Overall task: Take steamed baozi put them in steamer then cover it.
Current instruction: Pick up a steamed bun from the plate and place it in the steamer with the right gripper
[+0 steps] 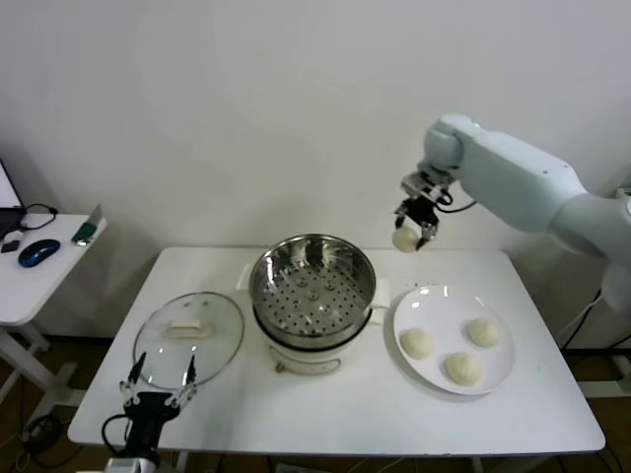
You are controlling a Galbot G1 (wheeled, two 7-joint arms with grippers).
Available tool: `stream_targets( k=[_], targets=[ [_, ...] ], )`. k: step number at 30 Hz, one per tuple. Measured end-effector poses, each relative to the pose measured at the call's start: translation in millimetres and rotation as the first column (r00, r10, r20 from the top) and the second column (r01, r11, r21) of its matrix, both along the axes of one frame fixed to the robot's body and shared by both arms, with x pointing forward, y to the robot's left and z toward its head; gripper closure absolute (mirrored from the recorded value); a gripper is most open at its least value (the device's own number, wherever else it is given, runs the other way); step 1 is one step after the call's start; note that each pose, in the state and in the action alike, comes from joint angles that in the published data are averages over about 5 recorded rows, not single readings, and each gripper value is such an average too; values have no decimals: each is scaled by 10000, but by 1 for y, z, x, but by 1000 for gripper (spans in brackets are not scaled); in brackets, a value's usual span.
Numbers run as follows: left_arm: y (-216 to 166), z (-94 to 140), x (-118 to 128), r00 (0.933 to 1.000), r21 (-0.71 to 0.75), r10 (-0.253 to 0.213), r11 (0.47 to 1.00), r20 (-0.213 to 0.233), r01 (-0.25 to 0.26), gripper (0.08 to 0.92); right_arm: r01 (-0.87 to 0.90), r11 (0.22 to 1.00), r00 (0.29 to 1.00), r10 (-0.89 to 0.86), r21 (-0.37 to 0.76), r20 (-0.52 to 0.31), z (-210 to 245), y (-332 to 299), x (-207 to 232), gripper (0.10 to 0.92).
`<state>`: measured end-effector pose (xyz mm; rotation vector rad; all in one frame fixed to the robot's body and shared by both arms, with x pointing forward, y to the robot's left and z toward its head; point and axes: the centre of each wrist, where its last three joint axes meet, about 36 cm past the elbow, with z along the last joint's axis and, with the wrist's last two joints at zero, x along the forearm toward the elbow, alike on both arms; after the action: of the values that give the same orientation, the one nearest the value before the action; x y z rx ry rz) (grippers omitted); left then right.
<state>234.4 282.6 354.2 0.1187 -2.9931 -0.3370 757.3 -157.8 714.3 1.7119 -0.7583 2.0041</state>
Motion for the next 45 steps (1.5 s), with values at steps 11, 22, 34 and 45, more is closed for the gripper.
stream_targets(
  k=[11,22,34,45],
  targets=[
    [4,2,0,10000,55,-31,10000,-3,31,177,-3298,9340,9403,3380,-1376,401,-16,111,-20,369],
    [9,3,-1,10000,54,-1,10000,6,1,177,-4931,8396,8577,5130,-2280,340,-68,173,-36,369],
    [5,3,2,10000,-30,-38,10000,28,38,177,-5556,7882,8172,5763,-2647,8,-118,198,-47,369],
    [6,2,1,10000,4,10,10000,-4,-10,177,-5675,7789,8087,5883,-2671,-26,-132,202,-49,210]
  ],
)
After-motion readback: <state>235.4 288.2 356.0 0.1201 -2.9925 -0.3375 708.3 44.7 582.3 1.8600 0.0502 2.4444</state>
